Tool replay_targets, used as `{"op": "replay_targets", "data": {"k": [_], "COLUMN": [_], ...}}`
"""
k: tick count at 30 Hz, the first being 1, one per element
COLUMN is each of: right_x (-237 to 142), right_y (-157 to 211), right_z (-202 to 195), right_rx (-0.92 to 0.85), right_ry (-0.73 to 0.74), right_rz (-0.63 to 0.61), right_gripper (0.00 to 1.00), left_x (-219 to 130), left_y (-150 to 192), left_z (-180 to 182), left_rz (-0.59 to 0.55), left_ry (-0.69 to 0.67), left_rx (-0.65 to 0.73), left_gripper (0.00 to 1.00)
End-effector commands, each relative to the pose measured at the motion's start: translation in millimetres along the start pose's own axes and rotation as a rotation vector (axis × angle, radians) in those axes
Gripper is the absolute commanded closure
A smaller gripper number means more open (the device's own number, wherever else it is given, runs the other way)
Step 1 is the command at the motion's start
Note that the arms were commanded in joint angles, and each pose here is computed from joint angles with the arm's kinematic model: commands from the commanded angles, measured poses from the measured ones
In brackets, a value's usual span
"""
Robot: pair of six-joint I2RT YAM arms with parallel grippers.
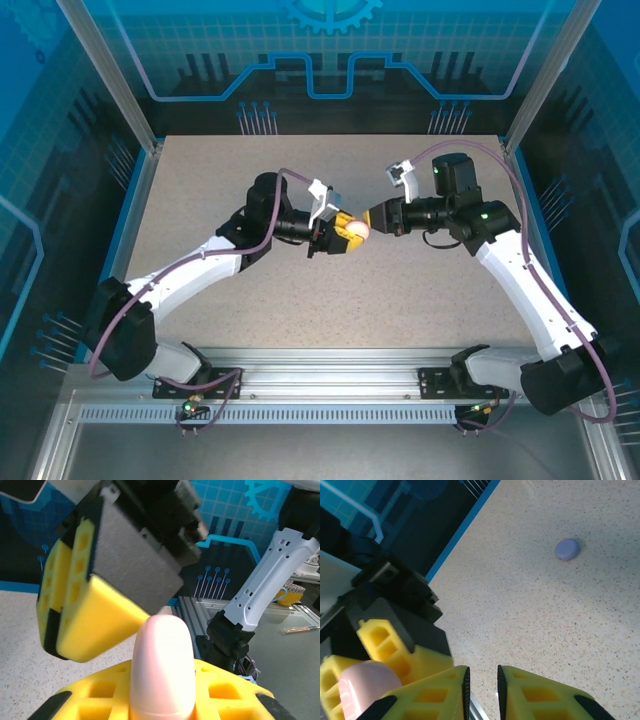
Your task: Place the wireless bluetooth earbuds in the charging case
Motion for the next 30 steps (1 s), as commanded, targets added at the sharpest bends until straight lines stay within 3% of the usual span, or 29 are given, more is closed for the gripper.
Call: {"op": "replay_targets", "data": {"k": [1,6,9,12,15,19,26,30], "right_x": [-6,-10,-13,-17,-19,-19,-19,-20], "right_y": [-5,-5,-2,4,11,20,33,39], "right_z": [17,16,2,-16,-31,-42,-52,-57], "right_rx": [-0.067,-0.063,-0.021,0.039,0.087,0.116,0.138,0.151], "right_ry": [-0.089,-0.010,0.192,0.409,0.525,0.568,0.607,0.621], "right_rz": [-0.023,-0.027,-0.010,0.014,0.031,0.055,0.083,0.093], "right_gripper": [0.76,0.72,0.64,0.63,0.63,0.63,0.62,0.62], "left_x": [3,4,3,1,0,2,10,12], "left_y": [-4,-1,1,9,22,41,89,115], "left_z": [6,14,25,42,54,66,95,104], "left_rz": [0.012,0.019,0.020,0.031,0.035,0.095,0.286,0.317], "left_ry": [-0.046,-0.091,-0.163,-0.266,-0.360,-0.425,-0.555,-0.589], "left_rx": [-0.013,-0.051,-0.122,-0.230,-0.305,-0.457,-0.853,-0.944], "left_gripper": [0.86,0.86,0.85,0.85,0.82,0.81,0.83,0.84]}}
Point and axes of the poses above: each hand's point on the last joint's axis, 136 mm out from that joint toward the fingers, its own x axis out along the fingers, its own z axis along the line the jaws close on, y = z × x, the point moved 10 cm from there along -x, back along the fingers, and after that the axes turned 6 degrees about -x, right-handed, at the moved point
